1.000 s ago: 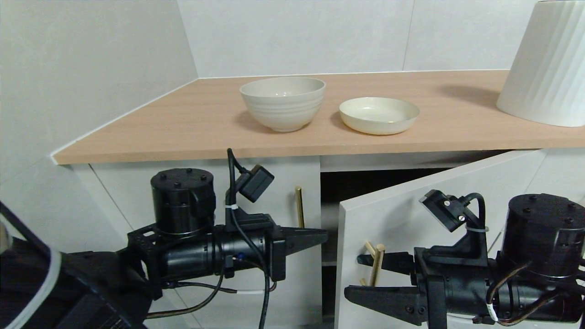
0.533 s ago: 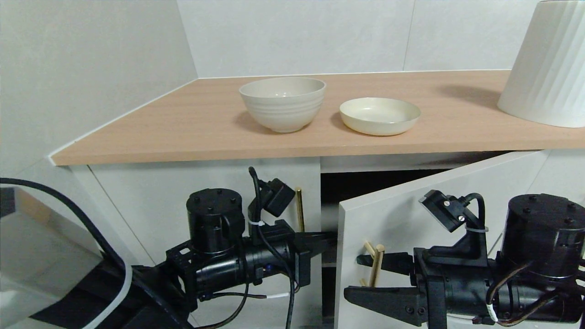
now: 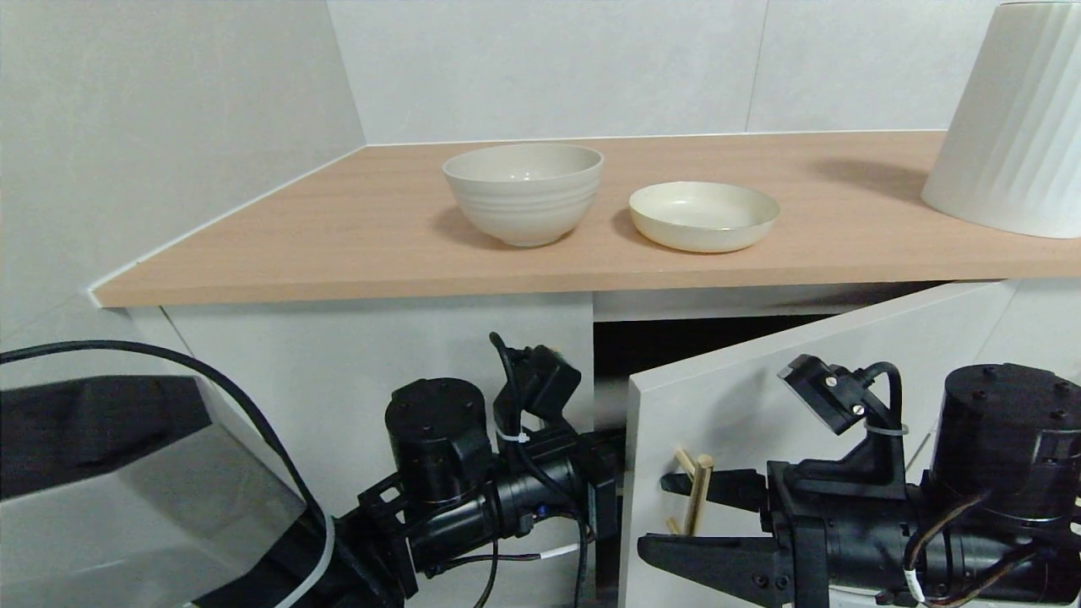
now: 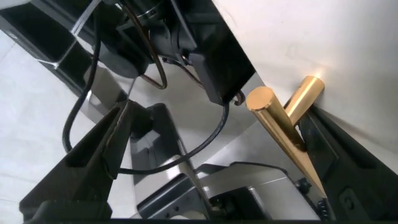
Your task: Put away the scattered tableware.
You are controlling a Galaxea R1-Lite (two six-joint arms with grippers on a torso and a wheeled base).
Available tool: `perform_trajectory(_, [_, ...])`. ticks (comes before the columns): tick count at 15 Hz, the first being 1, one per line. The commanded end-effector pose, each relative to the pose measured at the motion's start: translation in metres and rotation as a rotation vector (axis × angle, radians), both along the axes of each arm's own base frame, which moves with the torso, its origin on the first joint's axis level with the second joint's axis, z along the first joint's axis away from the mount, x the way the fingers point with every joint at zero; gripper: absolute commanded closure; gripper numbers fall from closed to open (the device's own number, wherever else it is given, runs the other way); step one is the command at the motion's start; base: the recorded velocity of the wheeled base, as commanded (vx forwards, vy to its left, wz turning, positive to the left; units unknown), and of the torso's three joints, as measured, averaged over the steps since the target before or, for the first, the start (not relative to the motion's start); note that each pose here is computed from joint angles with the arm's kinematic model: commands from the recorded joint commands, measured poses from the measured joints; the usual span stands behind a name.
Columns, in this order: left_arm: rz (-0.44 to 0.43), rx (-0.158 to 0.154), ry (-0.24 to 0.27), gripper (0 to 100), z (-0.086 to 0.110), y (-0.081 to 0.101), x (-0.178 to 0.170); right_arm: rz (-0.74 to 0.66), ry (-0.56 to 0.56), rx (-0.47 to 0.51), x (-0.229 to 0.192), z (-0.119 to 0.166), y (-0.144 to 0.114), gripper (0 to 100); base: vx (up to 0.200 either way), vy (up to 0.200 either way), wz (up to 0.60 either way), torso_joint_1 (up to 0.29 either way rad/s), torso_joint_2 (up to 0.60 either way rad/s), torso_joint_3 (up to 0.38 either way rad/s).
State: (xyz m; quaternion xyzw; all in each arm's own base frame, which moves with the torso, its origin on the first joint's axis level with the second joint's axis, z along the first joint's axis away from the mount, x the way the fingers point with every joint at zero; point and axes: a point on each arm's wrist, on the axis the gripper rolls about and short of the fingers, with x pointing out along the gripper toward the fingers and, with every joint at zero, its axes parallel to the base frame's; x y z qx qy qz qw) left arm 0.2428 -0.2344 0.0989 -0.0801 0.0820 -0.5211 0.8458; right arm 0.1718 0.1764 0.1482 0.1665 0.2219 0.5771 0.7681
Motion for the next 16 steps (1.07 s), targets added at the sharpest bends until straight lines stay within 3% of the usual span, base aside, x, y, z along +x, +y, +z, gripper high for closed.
perform_trajectory(1, [0.006,0.002,0.002,100,-0.002,-0.002,0.001,-0.036,-0.031,-0.022,0.001,-0.002,-0.001,0,0.0,0.0,0.0,0.0,0.0,0.0])
perform_trajectory(5, [0.012,0.006,0.006,100,-0.004,-0.003,0.002,-0.141,-0.066,-0.053,0.003,-0.004,-0.003,0,0.0,0.0,0.0,0.0,0.0,0.0])
perform_trajectory(13, [0.012,0.001,0.003,100,-0.002,-0.002,0.002,-0.261,-0.201,-0.129,-0.008,-0.002,-0.048,0,0.0,0.0,0.0,0.0,0.0,0.0])
perform_trajectory(16, [0.013,-0.001,0.001,100,-0.001,-0.003,0.002,-0.26,-0.126,-0.203,-0.033,0.002,-0.067,0,0.0,0.0,0.0,0.0,0.0,0.0])
